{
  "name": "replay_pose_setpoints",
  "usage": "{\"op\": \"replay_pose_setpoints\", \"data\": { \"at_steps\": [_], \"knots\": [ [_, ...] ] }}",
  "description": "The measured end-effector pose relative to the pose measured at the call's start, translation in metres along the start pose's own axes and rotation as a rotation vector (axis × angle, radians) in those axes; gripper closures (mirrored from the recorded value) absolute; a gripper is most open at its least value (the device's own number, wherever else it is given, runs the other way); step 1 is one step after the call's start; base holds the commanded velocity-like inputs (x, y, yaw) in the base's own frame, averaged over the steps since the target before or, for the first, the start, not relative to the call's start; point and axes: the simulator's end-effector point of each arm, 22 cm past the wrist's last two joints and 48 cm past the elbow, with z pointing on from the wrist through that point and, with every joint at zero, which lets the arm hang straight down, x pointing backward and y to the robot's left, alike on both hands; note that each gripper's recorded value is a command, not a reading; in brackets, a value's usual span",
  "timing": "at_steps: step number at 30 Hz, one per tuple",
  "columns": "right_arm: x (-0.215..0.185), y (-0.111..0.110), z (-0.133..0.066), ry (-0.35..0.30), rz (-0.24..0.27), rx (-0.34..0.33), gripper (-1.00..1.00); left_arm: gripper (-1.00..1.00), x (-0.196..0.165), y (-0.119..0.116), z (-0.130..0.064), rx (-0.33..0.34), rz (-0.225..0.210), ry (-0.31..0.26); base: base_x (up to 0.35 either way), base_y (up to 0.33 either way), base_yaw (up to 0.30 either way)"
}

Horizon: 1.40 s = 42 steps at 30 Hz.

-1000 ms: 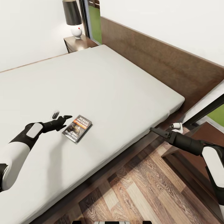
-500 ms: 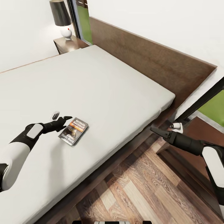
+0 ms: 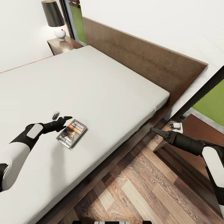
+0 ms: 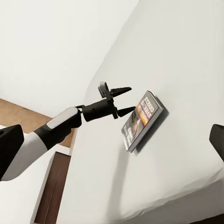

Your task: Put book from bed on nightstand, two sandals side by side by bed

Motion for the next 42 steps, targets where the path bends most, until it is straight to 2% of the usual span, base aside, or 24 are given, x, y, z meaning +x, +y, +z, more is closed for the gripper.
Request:
{"op": "replay_pose_setpoints", "data": {
  "at_steps": [15,22,42],
  "knots": [
    [0.0,0.0,0.0,0.0,0.0,0.001,-1.0,-1.0,0.002,0.004,0.0,-0.003,0.005,-0.011,-0.003,-0.001,-0.004],
    [0.0,0.0,0.0,0.0,0.001,0.001,-1.0,-1.0,0.003,0.007,0.0,-0.005,0.005,-0.015,-0.154,-0.098,0.0],
    [0.0,0.0,0.001,0.0,0.001,0.0,-1.0,-1.0,0.004,-0.003,0.002,0.016,0.006,-0.011,-0.044,-0.025,0.0]
  ]
}}
